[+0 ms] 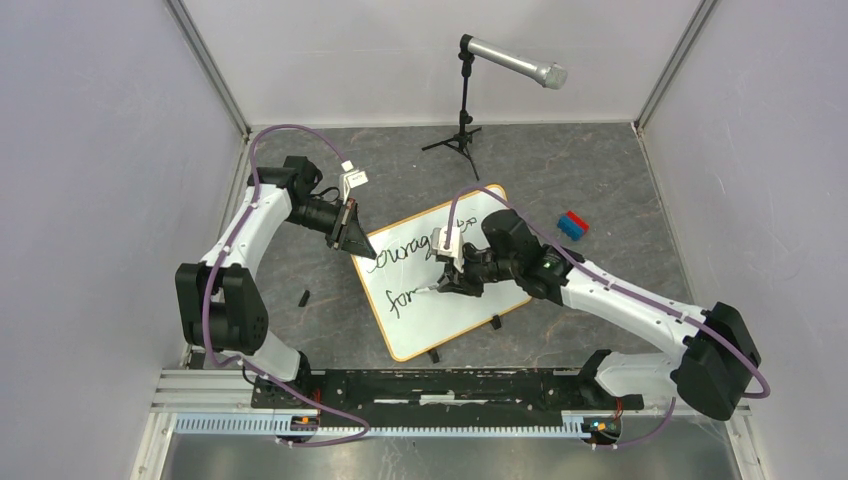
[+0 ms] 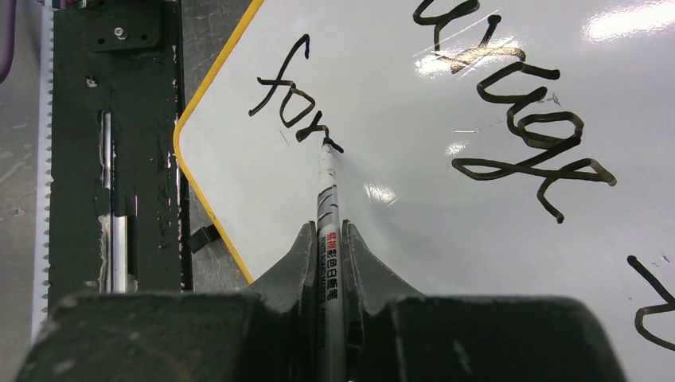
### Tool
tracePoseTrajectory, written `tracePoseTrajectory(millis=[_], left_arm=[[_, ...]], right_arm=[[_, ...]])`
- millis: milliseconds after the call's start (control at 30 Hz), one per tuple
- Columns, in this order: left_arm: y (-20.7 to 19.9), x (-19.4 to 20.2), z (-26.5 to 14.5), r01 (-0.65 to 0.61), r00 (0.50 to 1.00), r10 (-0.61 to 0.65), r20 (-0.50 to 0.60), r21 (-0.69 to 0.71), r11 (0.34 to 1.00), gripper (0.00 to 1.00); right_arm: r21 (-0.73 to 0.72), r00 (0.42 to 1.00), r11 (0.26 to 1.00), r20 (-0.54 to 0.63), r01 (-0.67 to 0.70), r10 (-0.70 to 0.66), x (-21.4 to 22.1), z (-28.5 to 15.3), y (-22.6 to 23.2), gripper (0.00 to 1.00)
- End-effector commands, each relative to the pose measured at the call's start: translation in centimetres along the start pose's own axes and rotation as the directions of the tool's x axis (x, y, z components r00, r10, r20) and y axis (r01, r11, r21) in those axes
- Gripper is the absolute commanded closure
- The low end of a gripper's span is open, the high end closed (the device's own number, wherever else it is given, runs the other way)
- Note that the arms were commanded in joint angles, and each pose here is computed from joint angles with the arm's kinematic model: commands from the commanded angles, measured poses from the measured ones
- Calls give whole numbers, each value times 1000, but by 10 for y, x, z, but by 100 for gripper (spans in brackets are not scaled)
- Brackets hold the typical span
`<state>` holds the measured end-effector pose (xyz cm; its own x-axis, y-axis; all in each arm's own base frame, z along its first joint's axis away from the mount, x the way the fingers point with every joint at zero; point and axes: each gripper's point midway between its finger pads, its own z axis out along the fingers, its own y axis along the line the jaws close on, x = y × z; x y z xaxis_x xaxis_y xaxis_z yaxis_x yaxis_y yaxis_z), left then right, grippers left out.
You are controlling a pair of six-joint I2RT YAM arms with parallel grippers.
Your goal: Write a sentence on the whiteboard
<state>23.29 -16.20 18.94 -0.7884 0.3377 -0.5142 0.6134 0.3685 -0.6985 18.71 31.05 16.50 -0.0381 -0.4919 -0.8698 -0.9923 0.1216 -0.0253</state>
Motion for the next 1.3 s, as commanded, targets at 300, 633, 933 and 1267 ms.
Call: tracePoseTrajectory(millis=[300,633,933,1267], left_arm=[[4,-1,-9,-60,998,59,-14,-76,995,98],[4,-1,-9,-58,998,57,-13,-75,995,98],[4,-1,-9,-58,998,57,-14,-74,996,98],[5,0,-9,-59,998,58,-17,-77,995,98]], right_arm=[[12,999,999,-29,31,-31,12,-1,2,100],[80,998,995,-13,56,-55,-5,-12,-16,100],[88,999,995,13,51,-53,-18,-10,-23,100],[68,999,997,-11,36,-35,-5,-7,-18,100]])
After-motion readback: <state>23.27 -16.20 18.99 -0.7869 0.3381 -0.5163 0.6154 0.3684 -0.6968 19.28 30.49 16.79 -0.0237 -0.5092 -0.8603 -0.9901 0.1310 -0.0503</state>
